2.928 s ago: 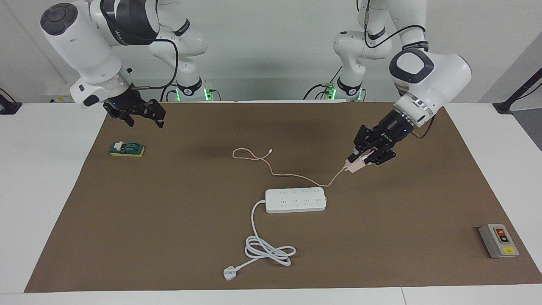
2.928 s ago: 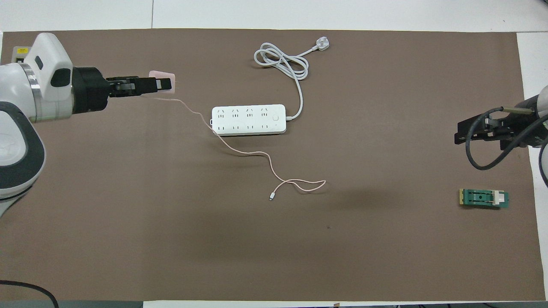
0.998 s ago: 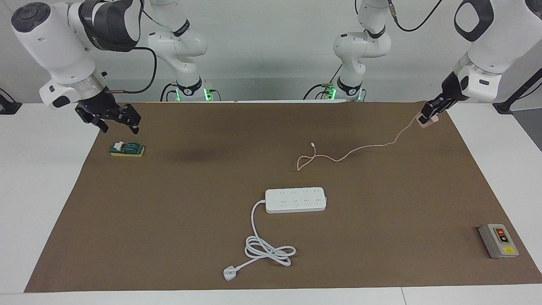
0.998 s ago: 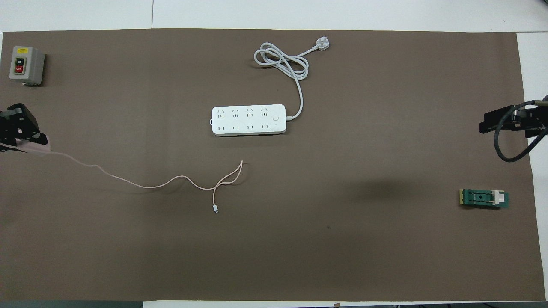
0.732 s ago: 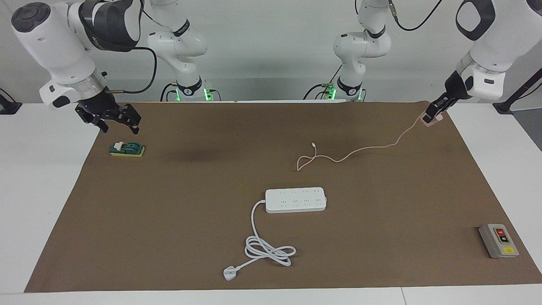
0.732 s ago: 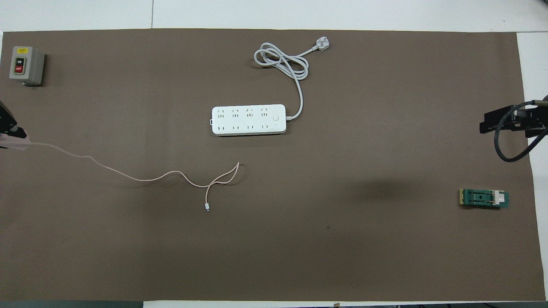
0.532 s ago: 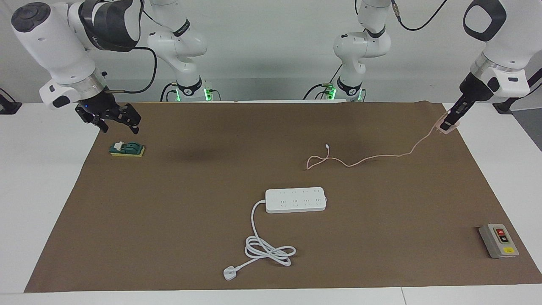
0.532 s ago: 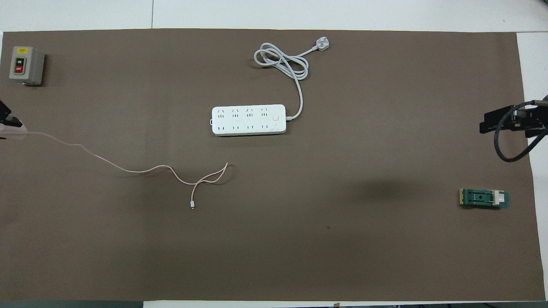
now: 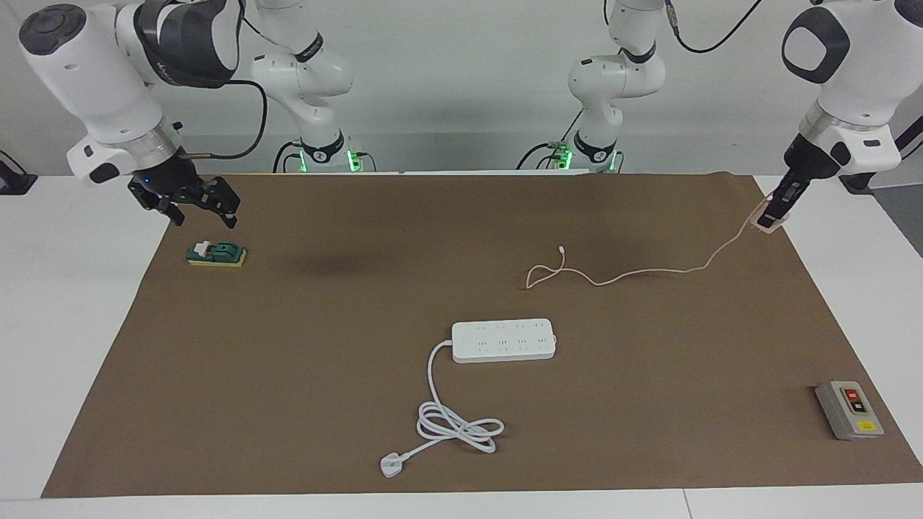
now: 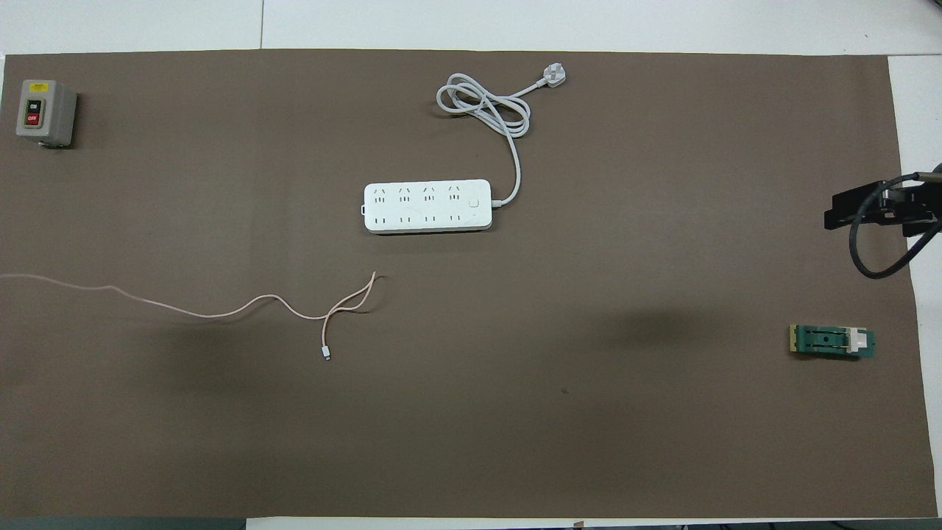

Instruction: Plug charger into power strip

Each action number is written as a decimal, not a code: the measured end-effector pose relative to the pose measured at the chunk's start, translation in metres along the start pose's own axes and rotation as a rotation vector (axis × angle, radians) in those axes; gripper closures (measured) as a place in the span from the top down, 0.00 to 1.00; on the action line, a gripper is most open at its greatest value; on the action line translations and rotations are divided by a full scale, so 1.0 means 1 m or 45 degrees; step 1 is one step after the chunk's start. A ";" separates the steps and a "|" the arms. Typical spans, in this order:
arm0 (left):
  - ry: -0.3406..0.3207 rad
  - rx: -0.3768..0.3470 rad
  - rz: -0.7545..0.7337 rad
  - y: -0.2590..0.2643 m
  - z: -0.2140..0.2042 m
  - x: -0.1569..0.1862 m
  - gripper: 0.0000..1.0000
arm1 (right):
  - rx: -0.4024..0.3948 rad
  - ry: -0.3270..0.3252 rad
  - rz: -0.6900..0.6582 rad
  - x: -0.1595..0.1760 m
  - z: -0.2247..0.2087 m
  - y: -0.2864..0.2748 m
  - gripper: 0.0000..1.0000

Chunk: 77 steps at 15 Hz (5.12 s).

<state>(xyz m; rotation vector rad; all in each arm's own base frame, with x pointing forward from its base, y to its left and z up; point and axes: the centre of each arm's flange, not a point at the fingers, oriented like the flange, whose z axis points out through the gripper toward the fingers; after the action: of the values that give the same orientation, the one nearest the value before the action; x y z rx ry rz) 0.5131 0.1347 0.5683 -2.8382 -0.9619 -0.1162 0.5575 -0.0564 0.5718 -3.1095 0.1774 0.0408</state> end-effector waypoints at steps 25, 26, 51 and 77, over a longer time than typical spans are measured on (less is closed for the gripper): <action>-0.090 -0.107 -1.078 0.230 0.014 -0.142 0.34 | 0.000 0.000 0.000 0.000 0.000 0.000 1.00; -0.090 -0.087 -1.060 0.240 0.019 -0.146 0.34 | 0.000 0.000 0.000 0.000 0.000 0.000 1.00; -0.043 0.137 -1.038 0.437 0.087 -0.175 0.34 | 0.000 0.000 0.000 0.000 0.000 0.000 1.00; -0.101 0.156 -1.010 0.457 0.145 -0.222 0.34 | 0.000 0.000 0.000 0.000 0.000 0.000 1.00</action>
<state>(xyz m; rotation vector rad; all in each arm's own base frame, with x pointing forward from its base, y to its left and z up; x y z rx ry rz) 0.6199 -0.3342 0.3485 -2.2000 -1.9684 -0.0229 0.5575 -0.0564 0.5718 -3.1095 0.1775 0.0407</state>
